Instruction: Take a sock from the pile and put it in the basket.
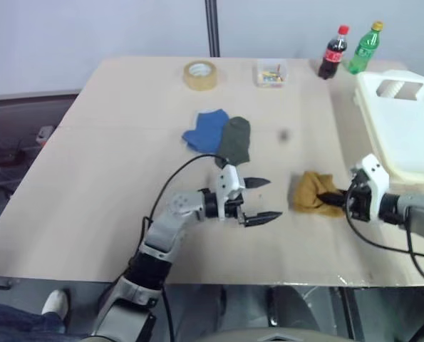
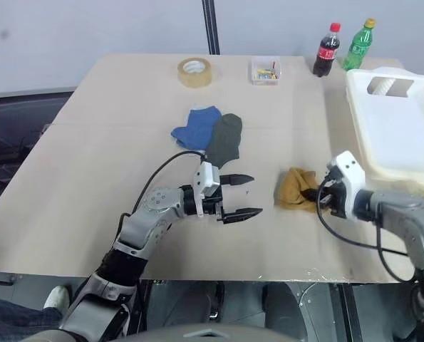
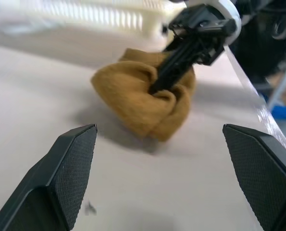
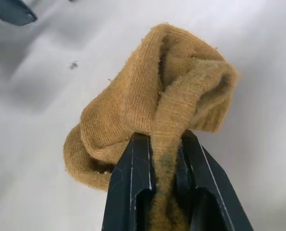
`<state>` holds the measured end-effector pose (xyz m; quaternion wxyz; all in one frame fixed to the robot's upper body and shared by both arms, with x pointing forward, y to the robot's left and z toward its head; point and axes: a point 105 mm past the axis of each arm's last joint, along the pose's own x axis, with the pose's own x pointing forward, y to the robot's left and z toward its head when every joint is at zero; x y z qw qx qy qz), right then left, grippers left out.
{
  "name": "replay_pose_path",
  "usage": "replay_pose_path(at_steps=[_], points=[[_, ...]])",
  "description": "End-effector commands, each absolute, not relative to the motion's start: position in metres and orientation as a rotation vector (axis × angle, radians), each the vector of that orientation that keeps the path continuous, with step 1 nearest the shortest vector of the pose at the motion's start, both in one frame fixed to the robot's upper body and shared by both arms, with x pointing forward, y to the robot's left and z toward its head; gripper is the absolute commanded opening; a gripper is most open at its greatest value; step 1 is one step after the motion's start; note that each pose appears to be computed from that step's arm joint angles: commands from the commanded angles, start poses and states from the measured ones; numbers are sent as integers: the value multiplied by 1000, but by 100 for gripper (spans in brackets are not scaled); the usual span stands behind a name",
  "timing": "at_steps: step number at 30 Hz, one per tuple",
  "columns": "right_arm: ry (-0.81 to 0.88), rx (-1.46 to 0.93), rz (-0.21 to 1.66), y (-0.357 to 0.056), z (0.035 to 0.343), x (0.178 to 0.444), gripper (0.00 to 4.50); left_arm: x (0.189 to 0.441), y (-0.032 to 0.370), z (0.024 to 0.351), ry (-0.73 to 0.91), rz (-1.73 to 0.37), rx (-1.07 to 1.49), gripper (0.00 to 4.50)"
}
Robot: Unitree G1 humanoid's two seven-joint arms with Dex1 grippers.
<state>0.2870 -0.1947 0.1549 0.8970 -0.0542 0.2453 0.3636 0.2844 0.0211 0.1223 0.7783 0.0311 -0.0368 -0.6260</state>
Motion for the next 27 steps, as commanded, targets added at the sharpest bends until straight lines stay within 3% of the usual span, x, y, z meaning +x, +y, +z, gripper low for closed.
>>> replay_pose_path(at_steps=[1,5,14,20,22,23,27], points=[[414,-184,759,-204,198,289,4,276,14,138,-196,-1371,70,450],[417,-257,728,-228,227,291,4,275,8,147,-257,-1356,11,450],[382,-121,355,-326,270,320,4,283,1,174,-417,-1248,-56,450],[417,-6,121,-384,251,327,4,283,-11,187,-478,-1227,-66,450],[437,-11,52,-396,240,330,91,283,-15,189,-483,-1229,-73,450],[442,-12,51,-397,236,331,105,283,-16,189,-483,-1229,-75,450],[483,-54,35,-402,225,330,288,283,-16,188,-481,-1230,-81,450]])
